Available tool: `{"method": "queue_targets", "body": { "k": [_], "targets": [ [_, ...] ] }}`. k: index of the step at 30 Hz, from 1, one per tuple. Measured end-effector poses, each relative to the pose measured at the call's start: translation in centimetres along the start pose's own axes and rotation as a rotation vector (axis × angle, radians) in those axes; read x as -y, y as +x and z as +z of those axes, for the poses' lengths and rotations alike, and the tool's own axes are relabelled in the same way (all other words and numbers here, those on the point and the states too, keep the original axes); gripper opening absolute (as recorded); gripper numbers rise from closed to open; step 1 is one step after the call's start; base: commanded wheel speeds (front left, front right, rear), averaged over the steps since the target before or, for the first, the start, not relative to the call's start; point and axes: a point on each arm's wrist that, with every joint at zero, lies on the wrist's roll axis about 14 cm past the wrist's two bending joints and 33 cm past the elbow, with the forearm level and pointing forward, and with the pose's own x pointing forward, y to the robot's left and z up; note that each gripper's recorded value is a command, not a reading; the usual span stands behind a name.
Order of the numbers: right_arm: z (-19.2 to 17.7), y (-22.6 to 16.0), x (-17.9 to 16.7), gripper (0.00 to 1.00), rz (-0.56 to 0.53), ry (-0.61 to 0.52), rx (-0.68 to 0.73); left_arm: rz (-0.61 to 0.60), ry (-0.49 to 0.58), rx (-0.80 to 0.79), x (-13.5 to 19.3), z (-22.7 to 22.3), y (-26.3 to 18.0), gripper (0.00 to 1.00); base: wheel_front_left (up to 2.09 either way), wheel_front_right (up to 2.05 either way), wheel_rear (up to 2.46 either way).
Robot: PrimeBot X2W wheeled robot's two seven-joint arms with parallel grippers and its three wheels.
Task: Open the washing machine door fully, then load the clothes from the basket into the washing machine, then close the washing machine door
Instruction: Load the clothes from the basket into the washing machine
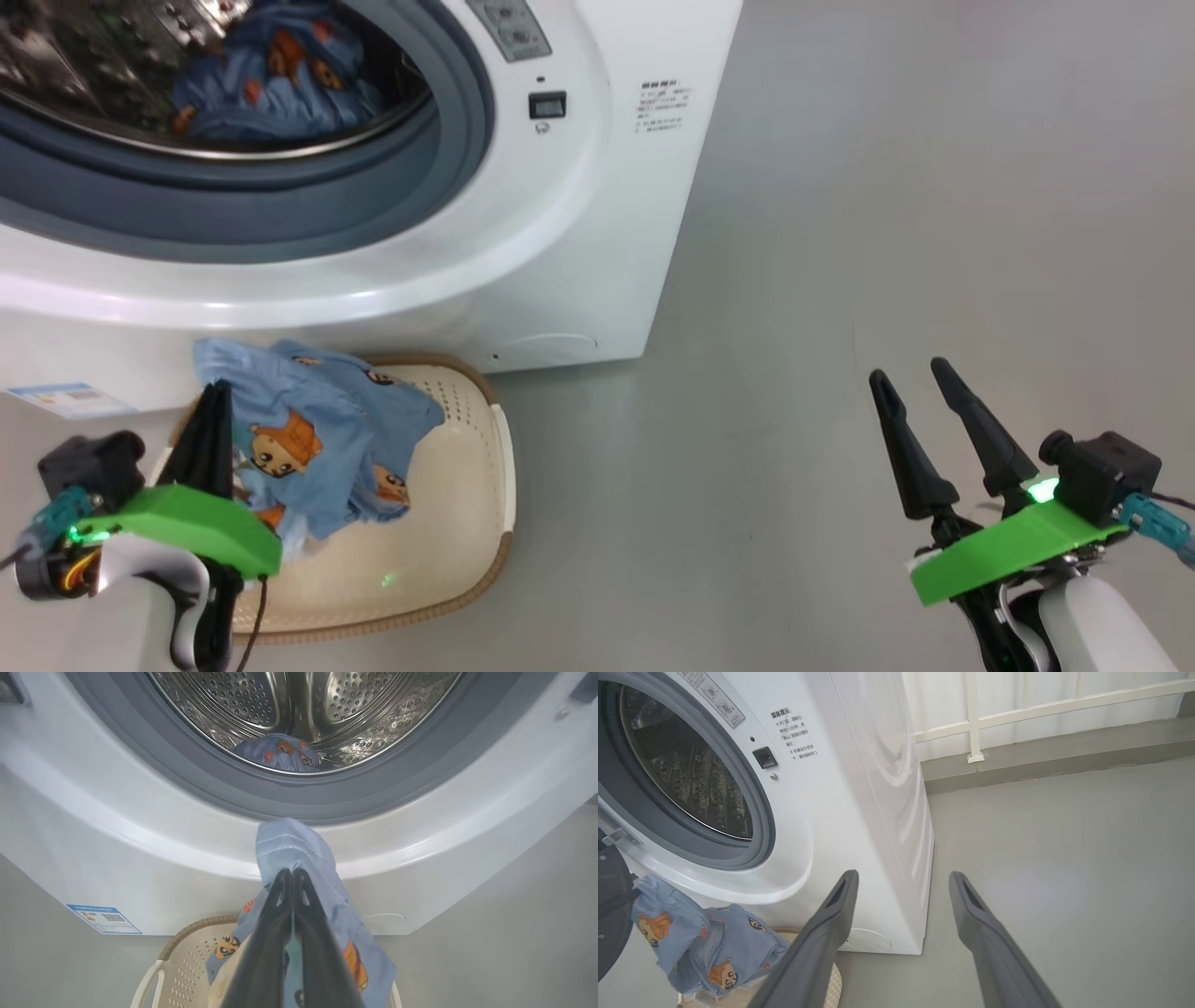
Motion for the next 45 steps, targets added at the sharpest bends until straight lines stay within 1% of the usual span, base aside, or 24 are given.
{"method": "queue_targets", "body": {
  "k": [11, 16, 21, 28, 39, 42, 45],
  "targets": [
    [1.1, -2.5, 0.4, 1.00, -0.014, -0.012, 0.020, -0.016, 0.045, 0.169, 1.2, 4.8, -3.8, 0.00, 0.00, 0.00, 0.00],
    [1.4, -3.3, 0.7, 1.00, -0.023, -0.015, 0.025, -0.013, 0.065, 0.210, 1.5, 5.7, -5.7, 0.00, 0.00, 0.00, 0.00],
    [1.6, -3.8, 1.2, 1.00, -0.035, -0.018, 0.030, 0.011, 0.062, 0.249, 1.3, 6.4, -7.2, 0.00, 0.00, 0.00, 0.00],
    [1.7, -3.9, 1.5, 1.00, -0.046, -0.019, 0.034, 0.044, 0.064, 0.260, 1.0, 6.1, -8.8, 0.00, 0.00, 0.00, 0.00],
    [1.4, -3.6, 1.9, 1.00, -0.057, -0.017, 0.028, 0.055, 0.055, 0.264, 0.9, 6.0, -8.7, 0.00, 0.00, 0.00, 0.00],
    [1.2, -3.5, 1.9, 1.00, -0.060, -0.013, 0.021, 0.042, 0.056, 0.291, 1.3, 7.0, -7.8, 0.00, 0.00, 0.00, 0.00],
    [0.7, -3.4, 1.9, 1.00, -0.064, -0.008, 0.011, 0.023, 0.065, 0.342, 1.7, 8.9, -6.5, 0.00, 0.00, 0.00, 0.00]
  ]
}}
